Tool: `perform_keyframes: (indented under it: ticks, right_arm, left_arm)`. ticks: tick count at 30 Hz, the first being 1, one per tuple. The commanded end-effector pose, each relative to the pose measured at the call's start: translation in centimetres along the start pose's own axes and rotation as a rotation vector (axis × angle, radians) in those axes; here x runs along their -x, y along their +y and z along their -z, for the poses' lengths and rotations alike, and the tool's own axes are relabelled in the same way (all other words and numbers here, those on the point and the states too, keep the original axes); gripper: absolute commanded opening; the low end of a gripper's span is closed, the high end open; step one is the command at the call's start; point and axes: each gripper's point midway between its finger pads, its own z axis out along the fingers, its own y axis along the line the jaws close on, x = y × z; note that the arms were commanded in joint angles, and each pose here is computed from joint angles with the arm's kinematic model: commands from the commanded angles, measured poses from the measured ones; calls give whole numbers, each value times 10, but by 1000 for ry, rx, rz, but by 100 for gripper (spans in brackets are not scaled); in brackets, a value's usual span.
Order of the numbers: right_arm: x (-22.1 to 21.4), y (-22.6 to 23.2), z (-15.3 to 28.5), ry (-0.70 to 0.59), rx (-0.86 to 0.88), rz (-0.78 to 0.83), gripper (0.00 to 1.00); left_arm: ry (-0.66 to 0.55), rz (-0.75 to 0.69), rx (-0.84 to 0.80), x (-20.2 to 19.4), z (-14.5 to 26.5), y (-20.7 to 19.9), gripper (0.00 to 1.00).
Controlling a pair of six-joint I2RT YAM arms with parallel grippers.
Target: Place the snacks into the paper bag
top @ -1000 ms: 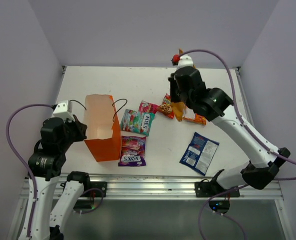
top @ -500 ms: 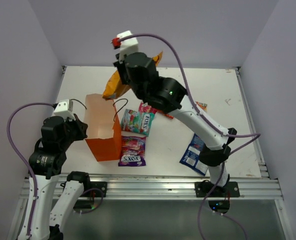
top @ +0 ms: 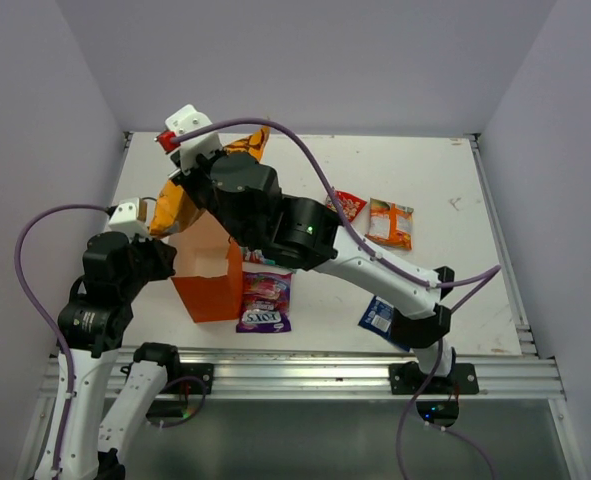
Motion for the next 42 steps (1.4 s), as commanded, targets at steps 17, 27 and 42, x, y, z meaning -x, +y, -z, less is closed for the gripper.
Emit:
perform_keyframes:
  ticks: [17, 27, 42]
  right_arm:
    - [-73, 15, -17, 118, -35, 245, 0]
    - [-103, 29, 9, 208, 73, 230, 37]
    - [-86, -175, 114, 227, -409, -21, 81]
  left_arm:
    - [-58, -24, -27, 15, 8, -6, 0]
    - [-57, -23, -29, 13, 7, -6, 0]
    - [-46, -20, -30, 8, 3, -6, 0]
